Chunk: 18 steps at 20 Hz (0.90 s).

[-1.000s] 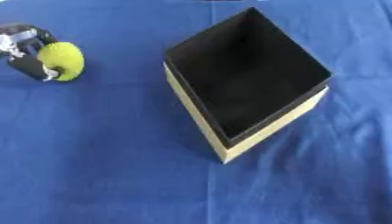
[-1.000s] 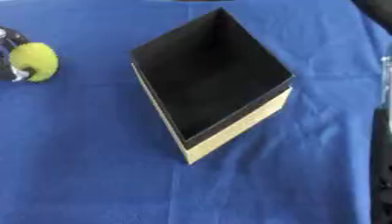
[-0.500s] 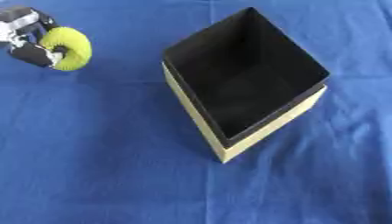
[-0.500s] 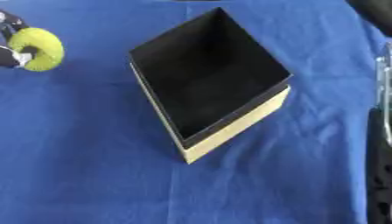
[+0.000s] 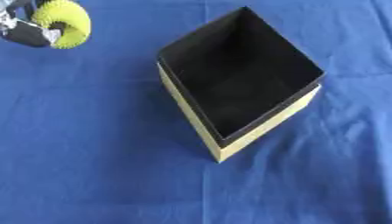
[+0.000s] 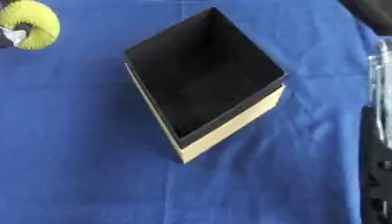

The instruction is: Pick up objects on the table and place them in the box.

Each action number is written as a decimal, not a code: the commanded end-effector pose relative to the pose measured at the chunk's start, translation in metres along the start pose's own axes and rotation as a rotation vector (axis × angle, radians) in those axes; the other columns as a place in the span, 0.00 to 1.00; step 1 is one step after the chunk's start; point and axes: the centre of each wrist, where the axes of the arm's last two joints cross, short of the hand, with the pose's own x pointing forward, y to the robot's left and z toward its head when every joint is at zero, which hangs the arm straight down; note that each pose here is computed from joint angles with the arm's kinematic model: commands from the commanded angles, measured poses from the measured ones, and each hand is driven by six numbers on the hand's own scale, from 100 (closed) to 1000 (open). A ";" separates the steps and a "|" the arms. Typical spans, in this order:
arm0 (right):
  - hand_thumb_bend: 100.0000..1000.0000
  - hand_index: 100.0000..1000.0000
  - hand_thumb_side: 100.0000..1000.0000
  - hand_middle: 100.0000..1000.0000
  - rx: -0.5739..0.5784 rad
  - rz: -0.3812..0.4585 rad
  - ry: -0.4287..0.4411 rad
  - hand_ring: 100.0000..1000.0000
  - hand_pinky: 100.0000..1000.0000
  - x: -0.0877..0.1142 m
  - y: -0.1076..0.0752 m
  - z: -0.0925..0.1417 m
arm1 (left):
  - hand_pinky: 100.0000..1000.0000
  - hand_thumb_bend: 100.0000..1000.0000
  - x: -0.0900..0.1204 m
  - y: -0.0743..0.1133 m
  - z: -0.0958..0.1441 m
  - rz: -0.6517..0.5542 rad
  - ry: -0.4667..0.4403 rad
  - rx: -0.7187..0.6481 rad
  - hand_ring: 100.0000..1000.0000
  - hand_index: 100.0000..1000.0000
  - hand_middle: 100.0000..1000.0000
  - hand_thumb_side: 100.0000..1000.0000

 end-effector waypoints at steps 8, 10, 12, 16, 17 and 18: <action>0.00 0.84 0.26 0.58 -0.017 -0.002 -0.041 0.77 0.84 0.006 -0.002 -0.007 | 0.00 0.03 0.114 0.056 0.036 -0.069 -0.430 0.231 0.39 0.55 0.42 0.00; 0.00 0.84 0.25 0.58 -0.021 -0.005 -0.046 0.77 0.84 0.007 -0.001 -0.008 | 0.00 0.02 0.135 0.059 0.042 -0.067 -0.504 0.250 0.39 0.55 0.42 0.00; 0.00 0.84 0.25 0.58 -0.030 -0.011 -0.052 0.77 0.84 0.007 0.000 -0.009 | 0.00 0.02 0.158 0.059 0.049 -0.059 -0.588 0.264 0.39 0.55 0.42 0.00; 0.00 0.84 0.25 0.58 -0.039 -0.012 -0.054 0.77 0.84 0.008 0.001 -0.010 | 0.00 0.02 0.173 0.059 0.054 -0.061 -0.632 0.269 0.39 0.55 0.42 0.00; 0.00 0.84 0.25 0.58 -0.039 -0.012 -0.054 0.77 0.84 0.008 0.001 -0.010 | 0.00 0.02 0.174 0.059 0.054 -0.061 -0.633 0.269 0.39 0.55 0.42 0.00; 0.00 0.84 0.25 0.58 -0.040 -0.012 -0.054 0.77 0.84 0.008 0.001 -0.010 | 0.00 0.02 0.174 0.059 0.054 -0.062 -0.634 0.269 0.39 0.55 0.42 0.00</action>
